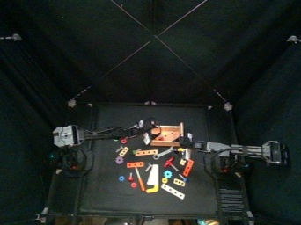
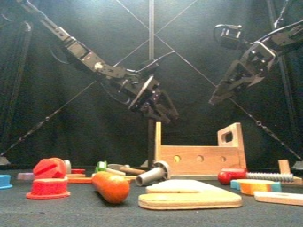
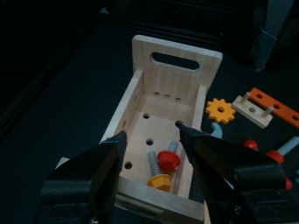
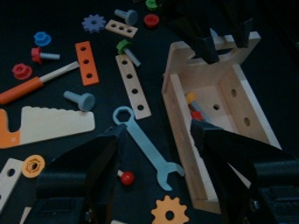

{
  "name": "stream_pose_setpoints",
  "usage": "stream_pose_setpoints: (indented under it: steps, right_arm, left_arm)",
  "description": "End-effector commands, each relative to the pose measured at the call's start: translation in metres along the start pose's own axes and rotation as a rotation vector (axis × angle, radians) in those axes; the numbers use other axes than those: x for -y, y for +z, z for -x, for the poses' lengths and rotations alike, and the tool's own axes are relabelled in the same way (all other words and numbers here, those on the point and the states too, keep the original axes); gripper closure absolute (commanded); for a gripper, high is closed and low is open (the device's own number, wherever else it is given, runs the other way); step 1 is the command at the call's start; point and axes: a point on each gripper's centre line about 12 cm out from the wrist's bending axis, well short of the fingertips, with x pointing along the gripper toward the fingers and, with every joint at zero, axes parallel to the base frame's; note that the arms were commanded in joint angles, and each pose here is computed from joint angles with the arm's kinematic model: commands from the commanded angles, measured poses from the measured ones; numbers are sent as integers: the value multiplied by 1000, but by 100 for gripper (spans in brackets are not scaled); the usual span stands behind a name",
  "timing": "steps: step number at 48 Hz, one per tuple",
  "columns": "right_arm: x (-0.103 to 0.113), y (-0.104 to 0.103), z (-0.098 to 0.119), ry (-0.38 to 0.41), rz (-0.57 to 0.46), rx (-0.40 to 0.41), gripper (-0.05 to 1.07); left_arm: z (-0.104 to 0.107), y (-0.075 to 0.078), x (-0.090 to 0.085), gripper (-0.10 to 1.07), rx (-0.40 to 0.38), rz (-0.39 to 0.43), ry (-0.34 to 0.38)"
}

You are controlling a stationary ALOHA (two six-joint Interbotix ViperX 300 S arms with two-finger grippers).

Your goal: Grab green screw

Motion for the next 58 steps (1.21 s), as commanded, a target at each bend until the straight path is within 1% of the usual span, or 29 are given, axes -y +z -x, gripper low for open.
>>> stream_pose_setpoints:
  steps: [1, 6, 13, 17, 21, 23, 24, 30, 36, 42, 46, 51, 58]
  right_arm:
    - [2, 5, 1, -6, 3, 21, 10]
    - [3, 5, 1, -10, 8, 21, 10]
    - [3, 5, 1, -9, 3, 20, 10]
    - [3, 5, 1, -9, 0, 21, 10]
    - [3, 5, 1, -8, -6, 20, 10]
    - [2, 4, 1, -8, -11, 16, 10]
    - [2, 4, 1, -8, -12, 16, 10]
    - [2, 4, 1, -7, -20, 17, 10]
    - [2, 5, 1, -7, -21, 18, 10]
    - [2, 4, 0, -5, -35, 13, 10]
    - [2, 2, -1, -4, -43, 6, 10]
    - [2, -1, -4, -3, -44, -8, 10]
    - [2, -2, -7, -3, -46, -17, 10]
  left_arm:
    - [4, 13, 0, 10, 40, 0, 0]
    - [4, 13, 0, 10, 38, -1, 0]
    - [9, 17, 0, 10, 48, -3, 0]
    - [16, 19, 0, 10, 52, -15, -3]
    - [26, 16, 1, 10, 40, -29, -7]
    - [34, 11, 2, 10, 23, -40, -8]
    - [40, 5, 4, 10, 5, -49, -14]
    - [68, -15, 22, 10, -63, -91, -60]
    - [99, -31, 39, 10, -104, -120, -107]
    - [120, -44, 50, 10, -125, -142, -143]
    - [129, -59, 51, 10, -158, -155, -153]
    - [133, -78, 49, 10, -206, -157, -153]
    - [132, -91, 49, 10, -246, -138, -149]
